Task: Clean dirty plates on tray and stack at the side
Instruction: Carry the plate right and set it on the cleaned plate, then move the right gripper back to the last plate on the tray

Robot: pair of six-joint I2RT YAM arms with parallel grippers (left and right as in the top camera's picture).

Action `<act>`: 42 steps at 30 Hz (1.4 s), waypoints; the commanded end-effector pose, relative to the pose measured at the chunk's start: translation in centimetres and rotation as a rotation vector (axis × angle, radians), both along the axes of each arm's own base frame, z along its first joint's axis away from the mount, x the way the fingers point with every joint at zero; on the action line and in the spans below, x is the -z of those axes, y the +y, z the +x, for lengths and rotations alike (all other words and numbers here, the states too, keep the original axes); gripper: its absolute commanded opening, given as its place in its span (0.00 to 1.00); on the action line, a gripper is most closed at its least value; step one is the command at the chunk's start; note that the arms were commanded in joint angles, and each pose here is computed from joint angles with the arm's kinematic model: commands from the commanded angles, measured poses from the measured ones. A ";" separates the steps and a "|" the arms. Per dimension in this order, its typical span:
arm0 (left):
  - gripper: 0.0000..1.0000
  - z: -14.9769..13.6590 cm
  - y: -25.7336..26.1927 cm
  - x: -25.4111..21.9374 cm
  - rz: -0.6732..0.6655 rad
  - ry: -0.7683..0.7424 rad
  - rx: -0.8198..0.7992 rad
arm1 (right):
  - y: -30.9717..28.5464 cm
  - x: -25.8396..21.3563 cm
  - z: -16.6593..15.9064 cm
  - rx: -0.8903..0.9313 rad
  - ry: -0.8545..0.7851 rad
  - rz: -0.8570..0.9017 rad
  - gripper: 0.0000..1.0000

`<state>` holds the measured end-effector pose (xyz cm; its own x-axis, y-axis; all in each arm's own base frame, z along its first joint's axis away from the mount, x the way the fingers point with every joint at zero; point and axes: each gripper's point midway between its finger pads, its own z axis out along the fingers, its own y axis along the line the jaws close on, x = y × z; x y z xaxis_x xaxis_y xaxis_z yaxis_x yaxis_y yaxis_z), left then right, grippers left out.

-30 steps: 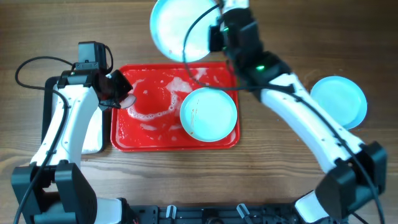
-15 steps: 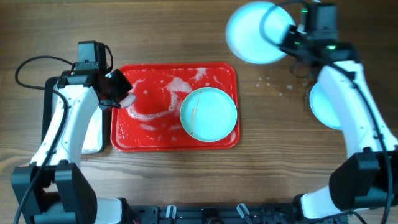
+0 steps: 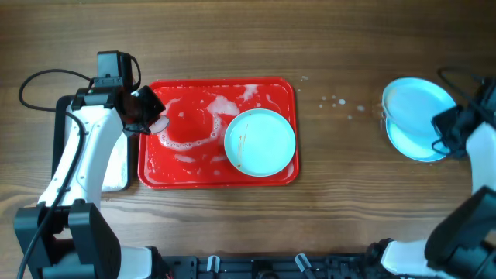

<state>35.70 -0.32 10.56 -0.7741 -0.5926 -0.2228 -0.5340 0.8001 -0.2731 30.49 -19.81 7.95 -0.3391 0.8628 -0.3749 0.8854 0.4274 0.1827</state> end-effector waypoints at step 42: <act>0.04 -0.1 0.0 0.2 -0.016 0.012 -0.005 | 30.1 -9.0 4.3 -1.079 -0.456 0.065 0.72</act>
